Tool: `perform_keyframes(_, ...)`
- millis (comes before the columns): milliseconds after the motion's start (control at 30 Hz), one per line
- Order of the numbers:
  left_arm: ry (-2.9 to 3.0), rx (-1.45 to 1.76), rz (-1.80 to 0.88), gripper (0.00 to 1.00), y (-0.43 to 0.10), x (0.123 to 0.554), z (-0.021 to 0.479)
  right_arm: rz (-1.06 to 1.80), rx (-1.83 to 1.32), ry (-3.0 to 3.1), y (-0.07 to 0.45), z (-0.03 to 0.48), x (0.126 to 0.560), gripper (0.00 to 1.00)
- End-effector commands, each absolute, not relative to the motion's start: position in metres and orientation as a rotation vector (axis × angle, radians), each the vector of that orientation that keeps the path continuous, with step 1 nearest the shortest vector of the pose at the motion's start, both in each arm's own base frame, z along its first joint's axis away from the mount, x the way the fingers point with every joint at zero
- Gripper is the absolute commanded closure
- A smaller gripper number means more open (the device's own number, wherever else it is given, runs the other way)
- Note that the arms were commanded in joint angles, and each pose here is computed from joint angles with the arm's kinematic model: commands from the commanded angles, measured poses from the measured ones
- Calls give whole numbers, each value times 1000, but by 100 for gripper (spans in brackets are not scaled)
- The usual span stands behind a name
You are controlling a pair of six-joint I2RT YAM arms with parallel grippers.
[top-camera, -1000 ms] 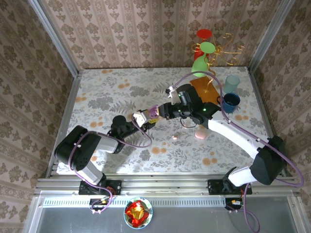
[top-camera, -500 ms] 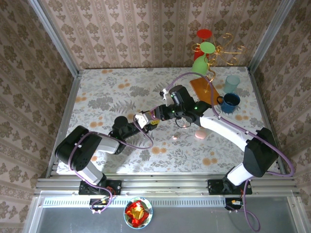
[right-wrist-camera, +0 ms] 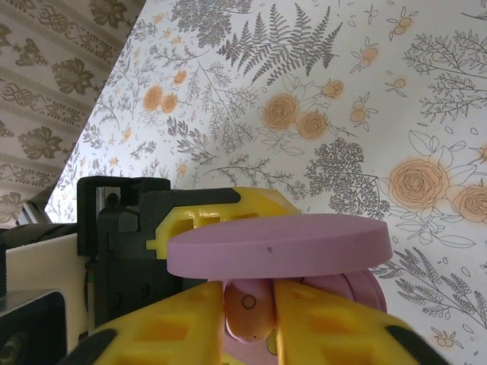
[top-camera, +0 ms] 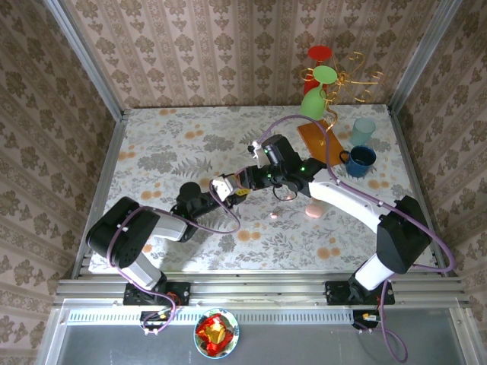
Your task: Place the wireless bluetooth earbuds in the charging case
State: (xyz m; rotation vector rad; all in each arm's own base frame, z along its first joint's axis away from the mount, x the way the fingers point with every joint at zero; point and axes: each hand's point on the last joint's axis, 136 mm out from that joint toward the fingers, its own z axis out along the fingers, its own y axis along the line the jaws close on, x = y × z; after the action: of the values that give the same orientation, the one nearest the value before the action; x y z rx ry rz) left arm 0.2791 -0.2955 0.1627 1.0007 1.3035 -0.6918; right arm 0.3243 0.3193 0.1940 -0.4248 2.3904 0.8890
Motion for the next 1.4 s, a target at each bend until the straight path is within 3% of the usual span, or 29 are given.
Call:
perform_keyframes(0, 1257, 972, -685, 80, -296, 283, 179, 886, -420, 2374, 318, 201, 325, 67)
perform_keyframes(267, 1270, 986, -692, 80, -293, 281, 172, 874, -399, 2313, 295, 226, 320, 63)
perform_keyframes(500, 1246, 1075, -691, 80, -296, 274, 156, 894, -419, 2289, 299, 240, 326, 69)
perform_keyframes(800, 1232, 1078, -729, 80, -297, 268, 162, 912, -482, 2353, 320, 229, 345, 72)
perform_keyframes(1133, 1275, 950, -742, 80, -288, 280, 182, 917, -460, 2388, 310, 218, 331, 72)
perform_keyframes(1300, 1267, 925, -784, 80, -289, 278, 193, 984, -343, 2312, 296, 234, 325, 65)
perform_keyframes(1367, 1264, 906, -809, 80, -288, 277, 200, 1052, -275, 2280, 290, 239, 322, 57)
